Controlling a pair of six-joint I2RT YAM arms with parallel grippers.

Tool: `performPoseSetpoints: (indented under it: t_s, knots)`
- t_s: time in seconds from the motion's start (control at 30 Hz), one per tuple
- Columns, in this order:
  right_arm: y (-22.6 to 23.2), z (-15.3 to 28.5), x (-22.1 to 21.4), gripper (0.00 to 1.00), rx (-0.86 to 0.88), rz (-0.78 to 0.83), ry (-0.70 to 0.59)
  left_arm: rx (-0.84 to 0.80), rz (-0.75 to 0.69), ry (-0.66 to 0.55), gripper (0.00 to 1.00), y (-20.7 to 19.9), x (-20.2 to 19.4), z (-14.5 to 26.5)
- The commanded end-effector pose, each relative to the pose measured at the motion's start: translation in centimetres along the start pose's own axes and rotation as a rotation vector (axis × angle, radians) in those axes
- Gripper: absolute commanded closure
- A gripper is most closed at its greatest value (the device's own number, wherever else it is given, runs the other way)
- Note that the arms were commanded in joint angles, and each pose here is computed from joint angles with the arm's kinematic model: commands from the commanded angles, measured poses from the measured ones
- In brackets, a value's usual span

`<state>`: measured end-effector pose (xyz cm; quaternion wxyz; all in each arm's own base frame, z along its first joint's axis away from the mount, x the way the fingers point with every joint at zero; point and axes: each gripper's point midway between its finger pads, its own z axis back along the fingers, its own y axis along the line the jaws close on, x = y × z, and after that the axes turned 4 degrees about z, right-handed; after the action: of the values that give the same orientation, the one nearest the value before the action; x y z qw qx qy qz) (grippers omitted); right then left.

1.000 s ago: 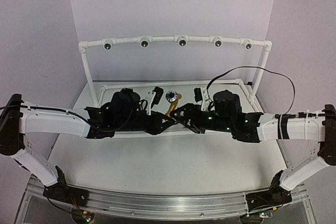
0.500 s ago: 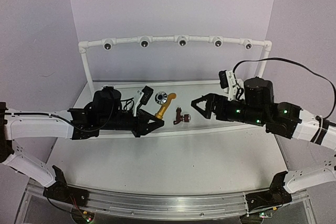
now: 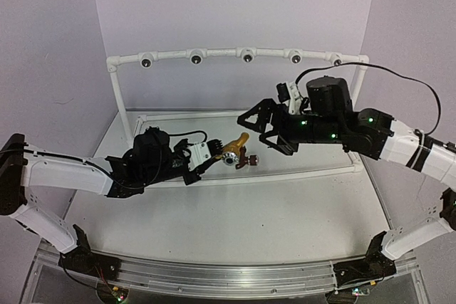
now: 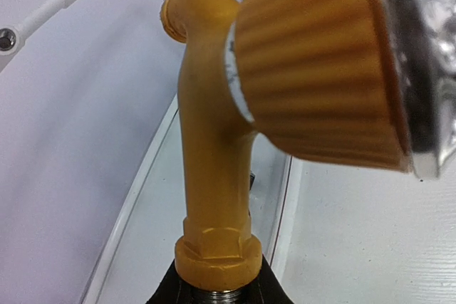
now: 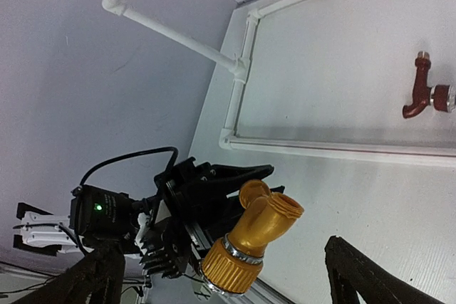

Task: Install the water faucets
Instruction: Pass from the left arm to the right

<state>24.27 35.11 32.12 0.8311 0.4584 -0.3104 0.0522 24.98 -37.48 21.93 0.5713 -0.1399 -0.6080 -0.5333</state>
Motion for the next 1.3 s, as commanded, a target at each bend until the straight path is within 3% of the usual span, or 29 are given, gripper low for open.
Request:
performPoseSetpoints:
  t_s: [0.0, 0.13, 0.27, 0.43, 0.57, 0.7, 0.73, 0.87, 0.97, 1.07, 1.17, 1.27]
  knots:
    - [0.3, -1.1, -1.3, 0.03, 0.023, -0.071, 0.106, 0.117, -0.153, -0.119, 1.0, 2.4, 4.6, -0.2]
    - [-0.7, -3.0, -2.7, 0.08, 0.003, -0.124, 0.168, 0.137, -0.164, -0.094, 1.0, 2.3, 4.1, -0.6]
    - [-1.2, -4.9, -4.1, 0.2, 0.022, -0.158, 0.225, 0.13, -0.156, -0.094, 1.0, 2.0, 4.1, -0.7]
    - [-1.2, -6.3, -4.8, 0.38, 0.085, -0.219, 0.233, 0.137, -0.151, -0.075, 1.0, 1.8, 3.6, -0.9]
    - [-1.5, -6.8, -5.0, 0.43, 0.095, -0.25, 0.221, 0.135, -0.155, -0.059, 1.0, 1.5, 3.1, -1.1]
    - [-2.4, -7.0, -5.2, 0.67, 0.079, -0.288, 0.199, 0.135, -0.155, -0.051, 1.0, 1.4, 2.8, -1.1]
    - [-2.8, -7.1, -5.2, 0.7, 0.068, -0.299, 0.191, 0.134, -0.155, -0.051, 1.0, 1.3, 2.8, -1.1]
    - [-4.0, -7.1, -5.0, 0.52, 0.05, -0.334, 0.185, 0.131, -0.161, -0.048, 1.0, 1.2, 2.7, -1.1]
    - [-5.1, -6.9, -4.7, 0.51, 0.028, -0.365, 0.169, 0.126, -0.172, -0.043, 1.0, 0.8, 2.5, -1.1]
    - [-6.4, -6.5, -3.9, 0.42, 0.007, -0.398, 0.142, 0.12, -0.173, -0.045, 1.0, 0.6, 2.5, -0.9]
    - [-6.9, -6.2, -3.2, 0.41, 0.002, -0.413, 0.123, 0.116, -0.176, -0.043, 1.0, 0.4, 2.3, -0.9]
    - [-6.4, -6.7, -3.6, 0.47, 0.021, -0.411, 0.164, 0.113, -0.181, -0.039, 1.0, 0.3, 2.2, -1.0]
